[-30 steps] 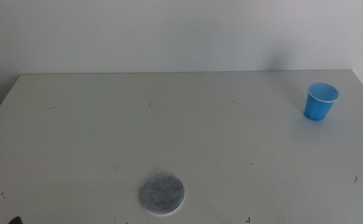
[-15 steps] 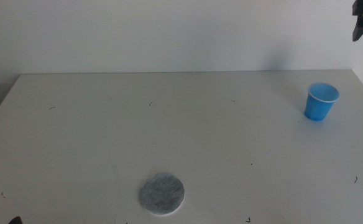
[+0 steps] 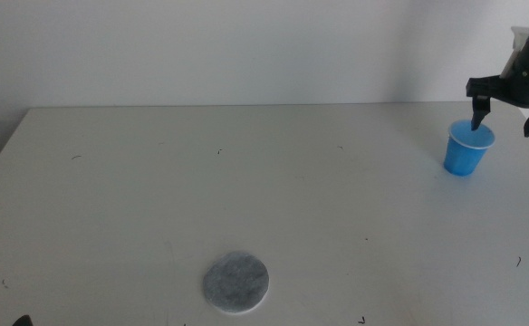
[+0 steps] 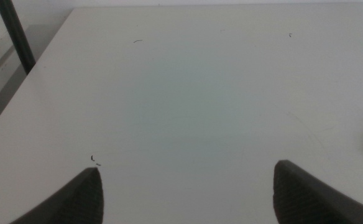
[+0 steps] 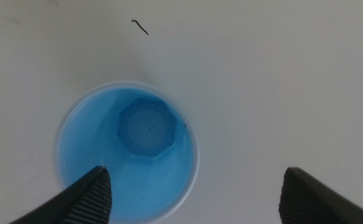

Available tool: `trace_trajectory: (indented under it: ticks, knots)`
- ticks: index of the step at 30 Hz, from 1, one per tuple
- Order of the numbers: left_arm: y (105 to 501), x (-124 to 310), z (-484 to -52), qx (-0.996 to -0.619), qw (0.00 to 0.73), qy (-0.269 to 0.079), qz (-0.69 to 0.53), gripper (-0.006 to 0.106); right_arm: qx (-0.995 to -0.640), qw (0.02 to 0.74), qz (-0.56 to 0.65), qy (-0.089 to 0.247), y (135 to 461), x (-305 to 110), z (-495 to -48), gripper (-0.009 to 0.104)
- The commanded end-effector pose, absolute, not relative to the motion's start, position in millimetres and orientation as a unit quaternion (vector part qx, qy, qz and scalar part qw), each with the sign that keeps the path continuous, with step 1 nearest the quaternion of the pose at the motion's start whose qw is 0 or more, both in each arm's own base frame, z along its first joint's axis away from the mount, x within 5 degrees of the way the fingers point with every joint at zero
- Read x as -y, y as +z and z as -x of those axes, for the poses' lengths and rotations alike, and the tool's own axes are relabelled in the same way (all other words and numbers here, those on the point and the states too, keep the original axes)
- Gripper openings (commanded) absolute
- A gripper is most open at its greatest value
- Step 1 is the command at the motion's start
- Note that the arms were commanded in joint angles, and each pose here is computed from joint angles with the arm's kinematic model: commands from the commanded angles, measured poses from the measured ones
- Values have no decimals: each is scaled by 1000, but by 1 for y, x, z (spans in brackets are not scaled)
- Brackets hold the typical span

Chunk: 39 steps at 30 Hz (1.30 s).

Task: Place an empty cup on a cup mat.

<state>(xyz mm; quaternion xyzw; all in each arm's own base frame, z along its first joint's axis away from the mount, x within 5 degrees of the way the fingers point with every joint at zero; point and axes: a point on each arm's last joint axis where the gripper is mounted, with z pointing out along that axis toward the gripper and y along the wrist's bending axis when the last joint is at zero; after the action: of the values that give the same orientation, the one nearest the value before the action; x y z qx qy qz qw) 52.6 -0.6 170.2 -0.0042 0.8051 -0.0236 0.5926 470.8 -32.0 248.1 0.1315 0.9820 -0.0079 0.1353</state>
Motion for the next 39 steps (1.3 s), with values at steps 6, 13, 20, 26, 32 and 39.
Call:
trace_trajectory:
  ticks: [6, 13, 20, 26, 32, 39]
  knots:
    - [179, 1, -53, -779, 626, -28, 4, 105, -973, 188, -134, -10, 244, 39, -486, 67]
    - [179, 1, -53, -779, 626, -28, 4, 105, -973, 190, -133, -9, 231, 39, -492, 28]
    - [179, 1, -53, -779, 626, -28, 4, 105, -973, 189, -133, -10, 234, 39, -491, -1]
    - [179, 1, -53, -779, 626, -28, 4, 105, -969, 208, -133, 12, 265, 34, -481, -1]
    - [179, 1, -53, -779, 626, -28, 4, 105, -965, 239, -104, 25, 315, 25, -457, -1]
    - [179, 1, -53, -779, 626, -28, 4, 105, -956, 278, -74, 60, 350, 2, -412, -1]
